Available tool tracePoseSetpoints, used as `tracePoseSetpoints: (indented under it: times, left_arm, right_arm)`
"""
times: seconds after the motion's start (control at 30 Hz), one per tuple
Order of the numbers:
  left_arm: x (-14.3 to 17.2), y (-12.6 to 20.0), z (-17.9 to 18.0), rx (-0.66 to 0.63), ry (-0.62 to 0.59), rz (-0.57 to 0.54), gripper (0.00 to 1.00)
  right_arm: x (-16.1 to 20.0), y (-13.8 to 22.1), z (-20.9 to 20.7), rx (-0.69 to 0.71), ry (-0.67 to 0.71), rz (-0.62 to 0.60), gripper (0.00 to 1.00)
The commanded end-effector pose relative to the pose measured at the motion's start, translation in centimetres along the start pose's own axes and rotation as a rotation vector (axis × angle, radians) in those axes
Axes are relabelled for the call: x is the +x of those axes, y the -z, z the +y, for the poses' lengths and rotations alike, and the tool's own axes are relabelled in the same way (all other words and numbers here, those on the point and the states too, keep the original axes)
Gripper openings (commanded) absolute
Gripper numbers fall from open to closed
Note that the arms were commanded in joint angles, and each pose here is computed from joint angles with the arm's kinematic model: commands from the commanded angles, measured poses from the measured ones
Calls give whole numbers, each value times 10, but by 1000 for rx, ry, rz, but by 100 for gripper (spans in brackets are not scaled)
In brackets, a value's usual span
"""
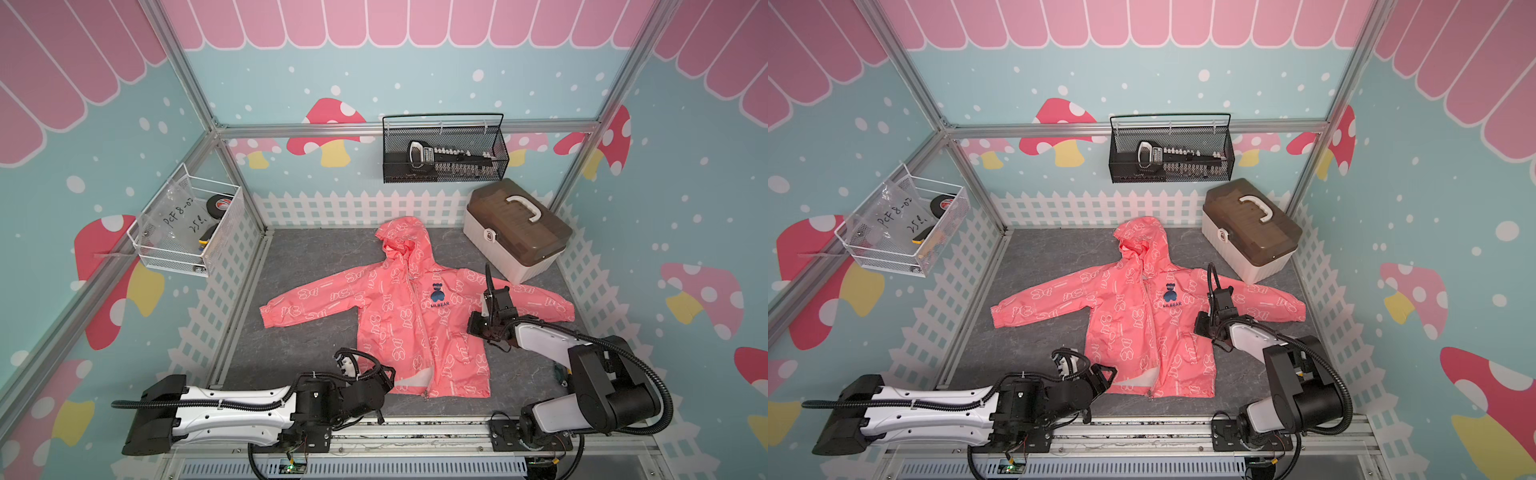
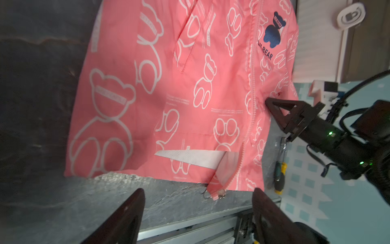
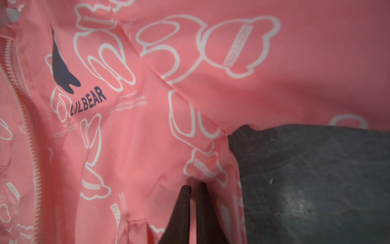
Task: Unzip the jacket
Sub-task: Smooth out the jacket at the center of the board.
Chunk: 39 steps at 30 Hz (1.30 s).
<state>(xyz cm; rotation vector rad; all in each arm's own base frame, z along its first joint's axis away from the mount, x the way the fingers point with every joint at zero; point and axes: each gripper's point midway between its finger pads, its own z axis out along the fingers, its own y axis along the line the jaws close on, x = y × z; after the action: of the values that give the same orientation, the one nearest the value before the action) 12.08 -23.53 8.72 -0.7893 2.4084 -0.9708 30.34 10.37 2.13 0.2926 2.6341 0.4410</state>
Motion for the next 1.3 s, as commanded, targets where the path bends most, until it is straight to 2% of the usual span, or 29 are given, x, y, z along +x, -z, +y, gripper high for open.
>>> tracePoseSetpoints:
  times: [0.0, 0.27, 0.5, 0.87, 1.1, 1.13, 1.2, 1.27]
  left_arm:
    - [-8, -7, 1, 68, 236, -85, 81]
    - [0, -16, 16, 54, 325, -112, 80]
    - [-21, -13, 21, 77, 360, -228, 67]
    - [-19, -23, 29, 71, 371, -246, 48]
    - [-34, -11, 35, 76, 344, -294, 24]
    - [-37, -8, 36, 78, 343, -302, 19]
    - [-42, -2, 38, 77, 341, -313, 0]
    - [-45, 4, 41, 71, 345, -323, 0]
  right_arm:
    - [10, 1, -7, 17, 14, 28, 10]
    - [13, 1, -6, 6, 24, 35, 10]
    - [16, 1, -7, 2, 23, 34, 10]
    - [16, 2, -6, -5, 27, 32, 10]
    - [15, 4, -5, -7, 29, 29, 10]
    - [15, 4, -6, -6, 28, 27, 10]
    - [15, 5, -5, -6, 29, 27, 10]
    - [15, 6, -6, -3, 30, 25, 10]
